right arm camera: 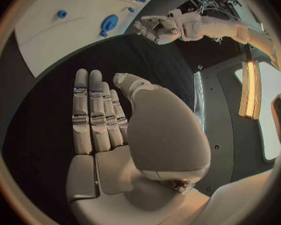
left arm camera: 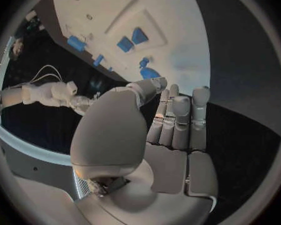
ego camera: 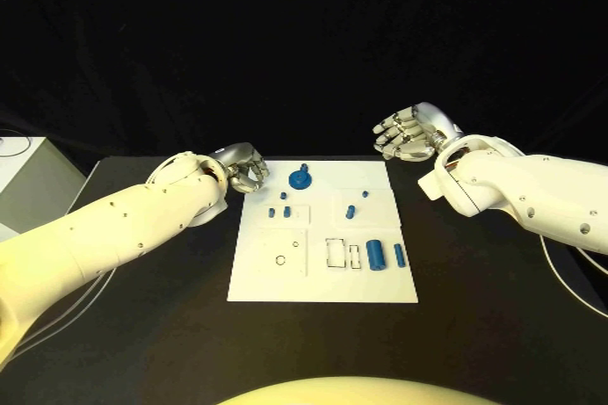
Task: Assemble the parts on the task board
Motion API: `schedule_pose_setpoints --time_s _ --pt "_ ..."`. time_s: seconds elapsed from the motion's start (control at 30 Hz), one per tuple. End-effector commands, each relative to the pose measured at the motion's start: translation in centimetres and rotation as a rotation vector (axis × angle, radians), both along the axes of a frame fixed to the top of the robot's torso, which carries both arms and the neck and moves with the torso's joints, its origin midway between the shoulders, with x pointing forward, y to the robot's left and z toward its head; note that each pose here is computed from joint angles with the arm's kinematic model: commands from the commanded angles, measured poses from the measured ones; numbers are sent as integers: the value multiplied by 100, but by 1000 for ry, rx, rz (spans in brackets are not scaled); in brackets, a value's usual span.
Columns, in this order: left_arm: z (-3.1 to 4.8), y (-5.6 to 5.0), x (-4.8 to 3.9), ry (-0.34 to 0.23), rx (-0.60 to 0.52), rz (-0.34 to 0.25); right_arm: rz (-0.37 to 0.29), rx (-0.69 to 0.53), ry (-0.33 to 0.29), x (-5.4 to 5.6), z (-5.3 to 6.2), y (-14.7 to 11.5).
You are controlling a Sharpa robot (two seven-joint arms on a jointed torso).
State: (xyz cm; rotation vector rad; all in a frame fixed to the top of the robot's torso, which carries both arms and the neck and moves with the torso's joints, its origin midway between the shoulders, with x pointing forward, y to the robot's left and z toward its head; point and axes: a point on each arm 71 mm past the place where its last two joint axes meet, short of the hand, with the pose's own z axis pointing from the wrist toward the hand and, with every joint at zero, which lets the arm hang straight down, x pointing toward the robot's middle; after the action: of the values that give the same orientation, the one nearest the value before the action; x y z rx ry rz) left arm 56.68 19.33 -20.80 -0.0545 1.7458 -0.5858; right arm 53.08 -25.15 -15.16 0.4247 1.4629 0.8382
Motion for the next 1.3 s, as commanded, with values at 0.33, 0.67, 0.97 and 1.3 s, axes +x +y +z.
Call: schedule_pose_setpoints --time_s 0.33,0.67,0.97,1.3 --pt "196 319 -240 206 -851 59 164 -537 14 -51 -225 117" --pt "148 442 -592 382 -1188 13 125 -725 -16 -58 -413 169" --pt "159 441 -771 401 -1232 -13 110 -776 -5 -17 -606 256" --pt "163 470 -826 405 -1228 -15 116 -764 8 1 -722 350"
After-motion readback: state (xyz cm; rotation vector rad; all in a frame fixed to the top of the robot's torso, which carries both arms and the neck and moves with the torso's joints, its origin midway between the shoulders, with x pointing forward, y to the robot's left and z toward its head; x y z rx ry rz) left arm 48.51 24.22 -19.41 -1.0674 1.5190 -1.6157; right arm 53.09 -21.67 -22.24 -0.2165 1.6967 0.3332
